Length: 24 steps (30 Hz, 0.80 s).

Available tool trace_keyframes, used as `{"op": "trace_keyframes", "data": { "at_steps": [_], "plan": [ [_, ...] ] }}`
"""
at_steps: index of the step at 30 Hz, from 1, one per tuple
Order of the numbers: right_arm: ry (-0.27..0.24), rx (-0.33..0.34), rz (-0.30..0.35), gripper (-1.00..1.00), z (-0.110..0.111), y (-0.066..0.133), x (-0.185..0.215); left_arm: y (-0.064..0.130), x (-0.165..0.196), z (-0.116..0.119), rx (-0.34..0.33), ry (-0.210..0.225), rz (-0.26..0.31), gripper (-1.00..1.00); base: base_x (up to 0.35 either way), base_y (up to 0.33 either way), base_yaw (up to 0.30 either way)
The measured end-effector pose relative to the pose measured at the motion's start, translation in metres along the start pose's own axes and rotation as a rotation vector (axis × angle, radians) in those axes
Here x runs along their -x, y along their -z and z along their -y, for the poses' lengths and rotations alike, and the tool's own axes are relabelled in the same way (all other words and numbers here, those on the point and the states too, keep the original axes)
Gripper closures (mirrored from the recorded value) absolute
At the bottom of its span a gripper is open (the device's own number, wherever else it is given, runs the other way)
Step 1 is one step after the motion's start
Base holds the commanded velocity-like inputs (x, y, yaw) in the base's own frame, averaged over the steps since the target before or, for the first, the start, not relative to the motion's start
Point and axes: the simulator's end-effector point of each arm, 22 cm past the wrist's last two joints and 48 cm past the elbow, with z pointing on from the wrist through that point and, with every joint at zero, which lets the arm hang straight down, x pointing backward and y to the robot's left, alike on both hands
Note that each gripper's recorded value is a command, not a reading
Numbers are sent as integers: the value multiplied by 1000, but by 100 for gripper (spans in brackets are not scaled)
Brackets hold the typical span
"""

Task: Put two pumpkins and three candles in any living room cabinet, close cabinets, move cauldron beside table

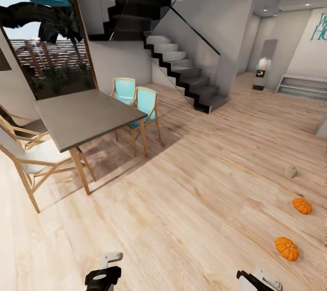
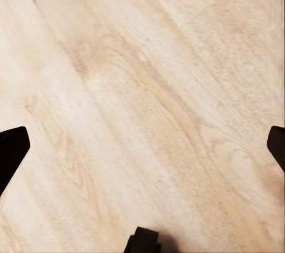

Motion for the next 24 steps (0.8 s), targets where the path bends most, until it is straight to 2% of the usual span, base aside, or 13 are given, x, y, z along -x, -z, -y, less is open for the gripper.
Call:
{"op": "trace_keyframes", "data": {
  "at_steps": [4,14,20,24],
  "plan": [
    [0,1,1,-100,-1,0,0,0,0,1,-1,-1,-1,-100,311,136,-145],
    [0,1,1,-100,-1,0,-1,0,-1,0,0,-2,-1,-100,309,110,-24],
    [0,1,1,-100,-1,0,-1,-1,-1,-1,2,-1,-1,-100,309,113,-229],
    [0,1,2,-100,-1,0,0,-1,-1,-1,2,-1,-1,-100,311,97,-62]
  ]
}}
